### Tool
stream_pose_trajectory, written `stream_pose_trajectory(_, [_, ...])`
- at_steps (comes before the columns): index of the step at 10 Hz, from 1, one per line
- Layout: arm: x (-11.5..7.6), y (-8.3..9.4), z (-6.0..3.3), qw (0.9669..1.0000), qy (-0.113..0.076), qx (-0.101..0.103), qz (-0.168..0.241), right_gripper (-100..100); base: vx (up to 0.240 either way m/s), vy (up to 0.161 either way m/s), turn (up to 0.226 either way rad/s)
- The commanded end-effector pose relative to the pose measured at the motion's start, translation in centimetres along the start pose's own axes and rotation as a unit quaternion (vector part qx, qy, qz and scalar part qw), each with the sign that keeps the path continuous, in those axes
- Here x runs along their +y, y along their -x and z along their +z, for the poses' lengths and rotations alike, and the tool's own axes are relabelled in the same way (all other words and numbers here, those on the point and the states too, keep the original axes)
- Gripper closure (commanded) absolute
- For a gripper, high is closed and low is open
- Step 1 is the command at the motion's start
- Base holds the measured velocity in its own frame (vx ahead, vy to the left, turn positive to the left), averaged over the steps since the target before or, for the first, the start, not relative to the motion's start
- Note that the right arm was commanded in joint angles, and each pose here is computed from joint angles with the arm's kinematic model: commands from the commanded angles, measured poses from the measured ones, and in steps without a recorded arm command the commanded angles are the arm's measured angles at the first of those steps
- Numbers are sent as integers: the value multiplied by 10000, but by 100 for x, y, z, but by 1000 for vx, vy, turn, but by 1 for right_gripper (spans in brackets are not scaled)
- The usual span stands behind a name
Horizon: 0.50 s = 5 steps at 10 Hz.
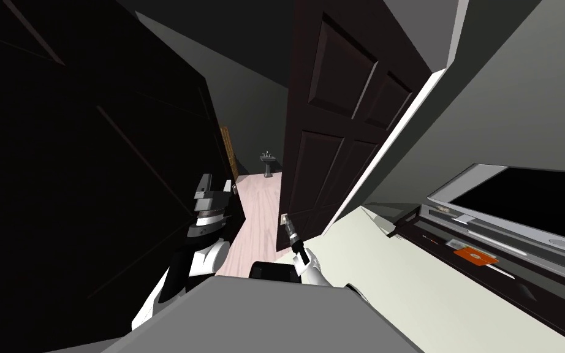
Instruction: Push the door open
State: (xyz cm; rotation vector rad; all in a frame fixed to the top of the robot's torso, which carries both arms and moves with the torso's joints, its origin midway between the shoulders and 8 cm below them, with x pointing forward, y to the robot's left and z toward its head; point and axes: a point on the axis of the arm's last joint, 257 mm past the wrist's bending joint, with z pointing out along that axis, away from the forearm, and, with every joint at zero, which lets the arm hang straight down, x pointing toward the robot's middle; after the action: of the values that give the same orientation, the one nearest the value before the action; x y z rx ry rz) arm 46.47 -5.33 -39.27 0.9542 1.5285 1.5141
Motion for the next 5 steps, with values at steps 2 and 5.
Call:
stream_pose_trajectory(2, [-14, 8, -6, 10000, -21, -6, 1, 100, -28, -12, 10])
stream_pose_trajectory(5, [-14, 8, -6, 10000, -21, -6, 1, 100, -7, -2, -2])
